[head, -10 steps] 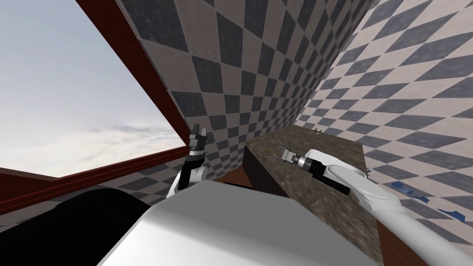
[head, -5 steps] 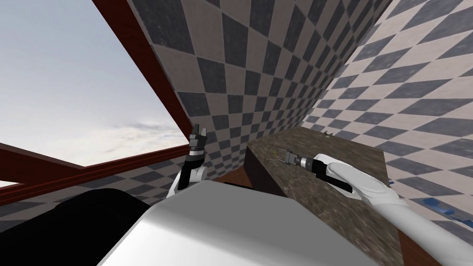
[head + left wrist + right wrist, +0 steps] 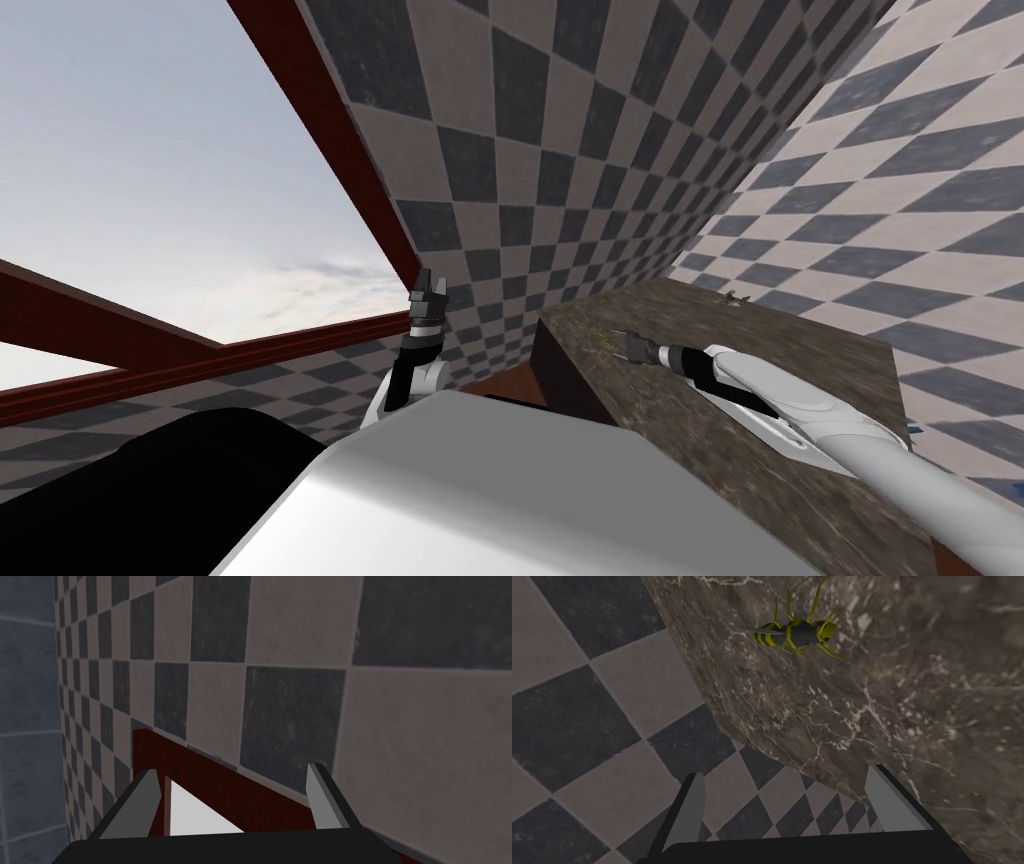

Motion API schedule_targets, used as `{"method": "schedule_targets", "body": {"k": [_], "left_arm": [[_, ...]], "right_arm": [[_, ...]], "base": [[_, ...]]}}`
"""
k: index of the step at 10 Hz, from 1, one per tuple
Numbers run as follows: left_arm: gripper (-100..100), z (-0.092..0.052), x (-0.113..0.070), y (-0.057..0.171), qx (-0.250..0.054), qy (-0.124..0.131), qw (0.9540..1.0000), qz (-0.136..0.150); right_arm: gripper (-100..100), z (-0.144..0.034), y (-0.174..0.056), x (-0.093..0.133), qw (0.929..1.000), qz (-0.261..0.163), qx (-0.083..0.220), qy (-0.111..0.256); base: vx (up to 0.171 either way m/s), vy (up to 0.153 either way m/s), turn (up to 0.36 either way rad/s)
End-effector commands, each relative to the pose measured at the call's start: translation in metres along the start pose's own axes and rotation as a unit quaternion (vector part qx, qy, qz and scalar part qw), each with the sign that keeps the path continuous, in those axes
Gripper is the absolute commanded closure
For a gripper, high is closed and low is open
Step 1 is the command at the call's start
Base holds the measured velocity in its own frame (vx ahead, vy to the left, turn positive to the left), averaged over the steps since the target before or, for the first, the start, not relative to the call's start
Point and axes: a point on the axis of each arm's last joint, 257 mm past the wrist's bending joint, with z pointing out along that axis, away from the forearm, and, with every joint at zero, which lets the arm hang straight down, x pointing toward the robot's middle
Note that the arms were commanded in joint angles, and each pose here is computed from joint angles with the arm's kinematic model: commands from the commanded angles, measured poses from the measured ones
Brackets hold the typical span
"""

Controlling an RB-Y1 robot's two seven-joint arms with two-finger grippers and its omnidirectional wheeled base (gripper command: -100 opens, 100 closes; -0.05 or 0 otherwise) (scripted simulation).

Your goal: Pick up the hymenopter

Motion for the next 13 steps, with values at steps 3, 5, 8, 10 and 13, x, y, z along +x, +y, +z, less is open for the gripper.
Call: {"method": "schedule_targets", "body": {"k": [3,5,8,10,13], "left_arm": [[0,0.000,0.000,0.000,0.000,0.000,1.0000,0.000],[0,0.000,0.000,0.000,0.000,0.000,1.0000,0.000],[0,0.000,0.000,0.000,0.000,0.000,1.0000,0.000],[0,0.000,0.000,0.000,0.000,0.000,1.0000,0.000],[0,0.000,0.000,0.000,0.000,0.000,1.0000,0.000]], "right_arm": [[-100,-0.007,0.020,0.031,0.9977,-0.038,-0.045,0.034],[-100,-0.012,0.028,0.044,0.9955,-0.052,-0.064,0.047],[-100,-0.016,0.036,0.055,0.9929,-0.064,-0.082,0.058],[-100,-0.025,0.050,0.072,0.9877,-0.082,-0.111,0.075],[0,-0.026,0.056,0.075,0.9859,-0.086,-0.121,0.078]], "base": [[0.016,-0.010,0.092],[0.027,-0.007,0.118],[0.012,-0.003,0.043],[0.028,-0.001,0.095],[0.039,0.005,0.072]]}}
